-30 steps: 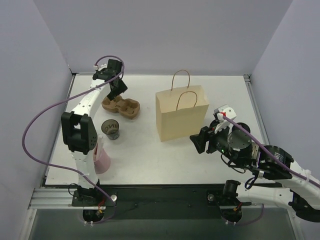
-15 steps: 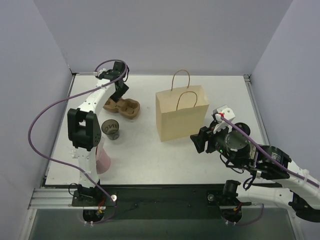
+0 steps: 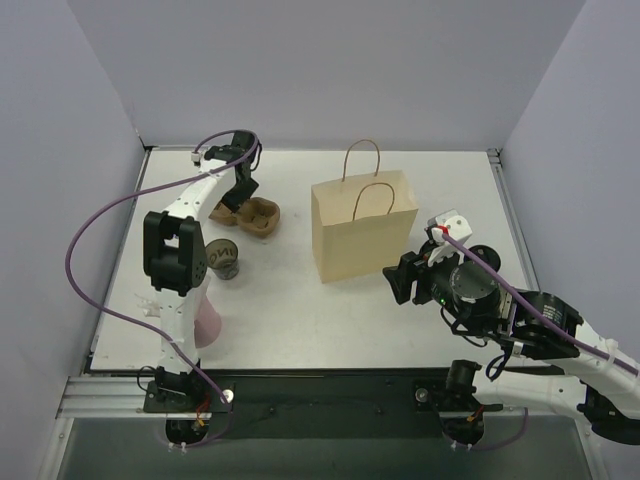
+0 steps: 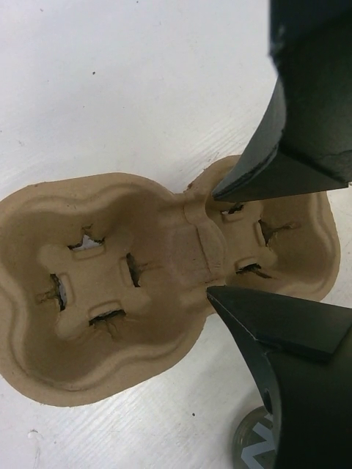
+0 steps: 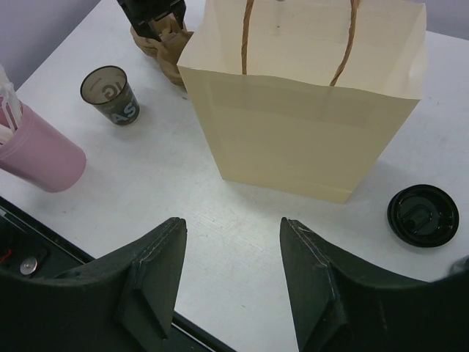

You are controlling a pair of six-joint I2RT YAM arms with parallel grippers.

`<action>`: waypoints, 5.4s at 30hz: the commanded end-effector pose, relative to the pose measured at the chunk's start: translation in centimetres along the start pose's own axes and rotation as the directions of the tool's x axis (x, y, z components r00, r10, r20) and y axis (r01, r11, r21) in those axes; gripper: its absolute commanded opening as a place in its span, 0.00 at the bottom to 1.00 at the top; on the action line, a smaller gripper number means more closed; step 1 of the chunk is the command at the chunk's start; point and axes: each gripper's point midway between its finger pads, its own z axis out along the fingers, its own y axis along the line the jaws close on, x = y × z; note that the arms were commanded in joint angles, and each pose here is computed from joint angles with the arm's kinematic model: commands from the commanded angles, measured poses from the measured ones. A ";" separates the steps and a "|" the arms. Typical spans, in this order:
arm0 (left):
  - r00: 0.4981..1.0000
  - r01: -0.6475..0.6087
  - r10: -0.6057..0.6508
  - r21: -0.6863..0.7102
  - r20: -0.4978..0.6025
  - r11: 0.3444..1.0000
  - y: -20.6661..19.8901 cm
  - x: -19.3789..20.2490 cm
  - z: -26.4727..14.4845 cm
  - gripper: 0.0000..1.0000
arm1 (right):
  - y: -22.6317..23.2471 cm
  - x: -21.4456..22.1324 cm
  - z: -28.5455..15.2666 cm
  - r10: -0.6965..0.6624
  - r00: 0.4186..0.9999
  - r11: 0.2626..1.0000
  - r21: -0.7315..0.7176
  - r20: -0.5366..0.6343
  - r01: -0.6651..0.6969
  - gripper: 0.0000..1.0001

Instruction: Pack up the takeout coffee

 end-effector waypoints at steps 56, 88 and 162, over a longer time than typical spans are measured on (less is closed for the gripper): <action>0.976 -0.132 0.142 -0.071 0.165 0.989 2.3 -5.0 -7.4 0.33 | 0.0 -0.1 1.3 -0.053 0.999 0.997 0.054 -0.008 0.054 0.54; 0.809 -0.584 0.572 0.082 0.133 0.807 1.7 1.1 -7.4 0.40 | 0.7 0.5 0.9 0.013 1.000 1.000 0.008 -0.020 -0.013 0.54; 0.906 -0.415 0.394 0.134 0.154 0.900 9.2 2.9 -9.4 0.28 | 0.9 0.3 0.0 0.043 0.999 0.999 -0.029 -0.015 -0.044 0.54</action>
